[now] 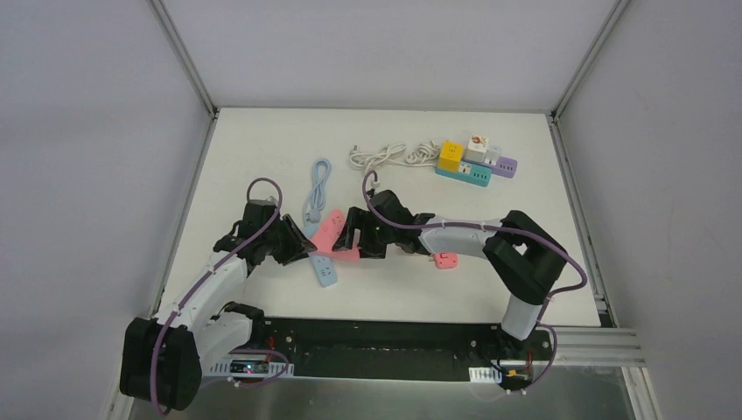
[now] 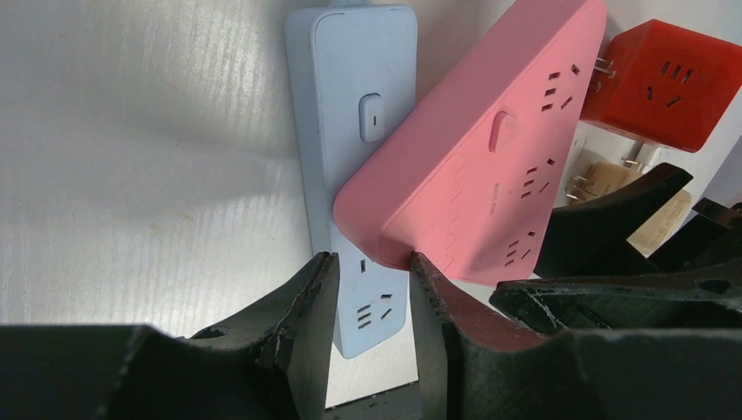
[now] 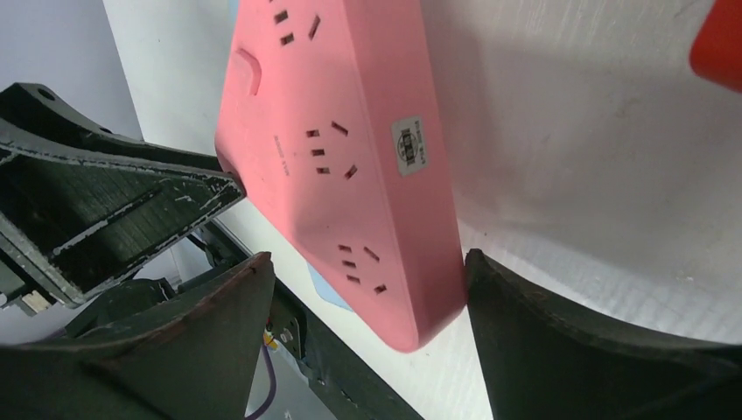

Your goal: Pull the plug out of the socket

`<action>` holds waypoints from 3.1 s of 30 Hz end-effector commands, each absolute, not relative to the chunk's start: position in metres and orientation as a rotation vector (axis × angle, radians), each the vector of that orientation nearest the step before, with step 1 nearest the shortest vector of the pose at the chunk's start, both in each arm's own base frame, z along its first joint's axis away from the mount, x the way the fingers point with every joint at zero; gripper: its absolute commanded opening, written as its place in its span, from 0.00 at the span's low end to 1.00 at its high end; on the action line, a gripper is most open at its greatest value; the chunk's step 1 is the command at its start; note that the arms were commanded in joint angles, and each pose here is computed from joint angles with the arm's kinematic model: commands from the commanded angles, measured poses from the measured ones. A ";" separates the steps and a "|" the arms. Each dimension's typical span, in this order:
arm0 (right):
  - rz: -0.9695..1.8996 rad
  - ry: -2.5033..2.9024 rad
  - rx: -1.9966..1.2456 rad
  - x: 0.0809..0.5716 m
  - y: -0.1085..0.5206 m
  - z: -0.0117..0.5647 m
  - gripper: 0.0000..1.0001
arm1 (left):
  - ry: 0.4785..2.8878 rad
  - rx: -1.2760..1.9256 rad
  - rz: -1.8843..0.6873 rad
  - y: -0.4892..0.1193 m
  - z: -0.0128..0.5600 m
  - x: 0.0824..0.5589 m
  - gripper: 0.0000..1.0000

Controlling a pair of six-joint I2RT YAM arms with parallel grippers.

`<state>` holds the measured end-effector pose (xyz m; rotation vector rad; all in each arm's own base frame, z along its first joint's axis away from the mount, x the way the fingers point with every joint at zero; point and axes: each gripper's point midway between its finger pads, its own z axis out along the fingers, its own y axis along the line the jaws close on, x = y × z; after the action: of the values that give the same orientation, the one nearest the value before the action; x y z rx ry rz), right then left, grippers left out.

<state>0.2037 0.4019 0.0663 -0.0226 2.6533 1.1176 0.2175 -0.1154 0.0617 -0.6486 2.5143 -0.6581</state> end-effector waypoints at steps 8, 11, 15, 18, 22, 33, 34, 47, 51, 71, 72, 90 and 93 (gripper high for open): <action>1.602 2.443 0.128 0.205 0.448 0.107 0.70 | 2.573 -0.688 -0.619 -0.108 0.061 0.193 0.60; 1.637 2.424 0.164 0.205 0.452 0.106 0.67 | 2.550 -0.681 -0.614 -0.106 0.071 0.193 0.68; 1.654 2.427 0.165 0.201 0.459 0.104 0.63 | 2.519 -0.665 -0.600 -0.102 0.080 0.192 0.74; 1.654 2.432 0.171 0.197 0.464 0.102 0.60 | 2.498 -0.657 -0.569 -0.096 0.082 0.188 0.74; 1.661 2.449 0.167 0.190 0.472 0.096 0.58 | 2.482 -0.654 -0.546 -0.090 0.075 0.180 0.74; 1.690 2.451 0.171 0.188 0.479 0.091 0.54 | 2.555 -0.701 -0.511 -0.087 0.036 0.162 0.63; 1.691 2.451 0.171 0.187 0.479 0.091 0.52 | 2.567 -0.710 -0.499 -0.086 0.034 0.161 0.62; 1.817 2.416 0.176 0.184 0.486 0.106 0.00 | 2.666 -0.768 -0.420 -0.083 0.019 0.148 0.43; 1.817 2.416 0.186 0.185 0.484 0.106 0.00 | 2.675 -0.761 -0.383 -0.078 0.031 0.147 0.51; 1.822 2.431 0.191 0.184 0.481 0.099 0.00 | 2.666 -0.717 -0.506 -0.097 0.032 0.162 0.47; 1.846 2.415 0.176 0.182 0.481 0.103 0.00 | 2.673 -0.722 -0.499 -0.097 0.030 0.161 0.44; 1.947 2.336 0.100 0.179 0.484 0.115 0.00 | 2.713 -0.740 -0.346 -0.078 0.017 0.148 0.29; 2.109 2.234 0.011 0.170 0.486 0.143 0.00 | 2.716 -0.741 -0.341 -0.078 0.016 0.148 0.29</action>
<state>0.1827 0.4707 0.0776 0.1783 2.4520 1.8578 0.1640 -0.0841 0.0368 -0.7246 2.6470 -0.4161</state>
